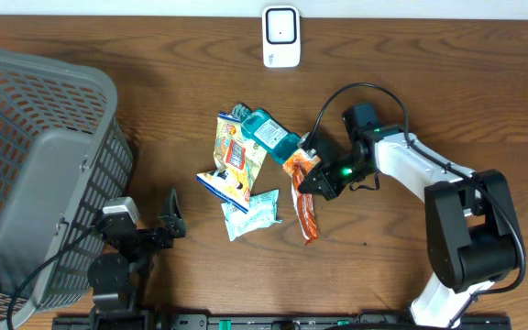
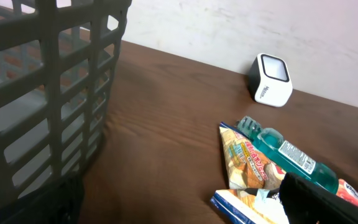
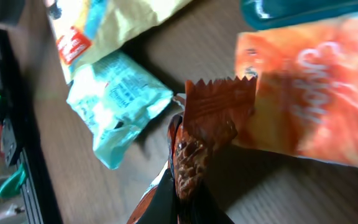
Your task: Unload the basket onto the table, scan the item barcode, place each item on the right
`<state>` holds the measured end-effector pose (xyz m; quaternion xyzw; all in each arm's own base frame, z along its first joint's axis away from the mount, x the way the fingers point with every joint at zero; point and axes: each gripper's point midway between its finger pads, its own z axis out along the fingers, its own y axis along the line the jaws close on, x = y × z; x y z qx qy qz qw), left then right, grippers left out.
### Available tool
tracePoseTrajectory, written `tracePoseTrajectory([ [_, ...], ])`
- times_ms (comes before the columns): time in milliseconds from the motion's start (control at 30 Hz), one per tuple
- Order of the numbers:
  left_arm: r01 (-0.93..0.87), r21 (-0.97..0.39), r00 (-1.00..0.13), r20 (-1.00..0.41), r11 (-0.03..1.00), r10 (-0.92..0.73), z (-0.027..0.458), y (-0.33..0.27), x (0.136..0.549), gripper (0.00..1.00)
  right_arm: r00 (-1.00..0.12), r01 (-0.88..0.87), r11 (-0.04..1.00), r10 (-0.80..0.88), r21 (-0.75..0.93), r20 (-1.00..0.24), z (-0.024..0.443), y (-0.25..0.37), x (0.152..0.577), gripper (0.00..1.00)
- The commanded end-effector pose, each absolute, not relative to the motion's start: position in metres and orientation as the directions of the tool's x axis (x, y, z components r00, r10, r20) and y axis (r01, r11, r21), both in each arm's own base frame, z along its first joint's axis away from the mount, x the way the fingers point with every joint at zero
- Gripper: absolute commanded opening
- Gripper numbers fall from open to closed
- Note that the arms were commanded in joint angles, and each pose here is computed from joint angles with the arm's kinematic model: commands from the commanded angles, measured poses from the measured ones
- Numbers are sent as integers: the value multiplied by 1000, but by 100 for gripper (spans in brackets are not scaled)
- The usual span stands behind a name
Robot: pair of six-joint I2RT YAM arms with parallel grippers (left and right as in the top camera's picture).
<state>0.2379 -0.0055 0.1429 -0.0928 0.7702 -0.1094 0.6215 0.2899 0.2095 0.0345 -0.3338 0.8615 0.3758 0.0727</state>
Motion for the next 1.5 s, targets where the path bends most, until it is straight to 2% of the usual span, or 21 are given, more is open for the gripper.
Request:
tracePoseTrajectory([
  [0,-6,-287,-252,-926,958,-280,129,-8,237,100,-819,-564,557,-472,610,-327,33,208,299,1],
  [200,-5,-287,-252,-926,958,-280,129,-8,237,100,-885,-465,709,-392,530,-253,36,195,325,1],
  [567,-5,-287,-252,-926,958,-280,129,-8,237,100,-871,-489,745,-384,454,-307,37,191,346,1],
  [667,-5,-287,-252,-926,958,-280,129,-8,237,100,-883,-457,804,-359,380,-301,31,185,355,13],
  [733,-5,-287,-252,-926,958,-280,129,-8,237,100,-875,-470,806,-370,359,-313,31,189,357,14],
  [833,-6,-287,-252,-926,958,-280,129,-8,237,100,-868,-479,803,-372,356,-329,38,201,361,22],
  [900,-5,-287,-252,-926,958,-280,129,-8,237,100,-872,-471,808,-363,354,-329,44,206,363,31],
  [1100,-6,-287,-252,-926,958,-280,129,-8,237,100,-857,-500,790,-392,355,-334,56,221,360,48],
  [1167,-5,-287,-252,-926,958,-280,129,-8,237,100,-861,-497,791,-397,358,-318,55,221,356,61],
  [1267,-6,-287,-252,-926,958,-280,129,-8,237,100,-875,-478,800,-399,362,-274,51,215,347,71],
  [1467,-5,-287,-252,-926,958,-280,129,-8,237,100,-897,-442,817,-393,369,-204,47,203,336,74],
])
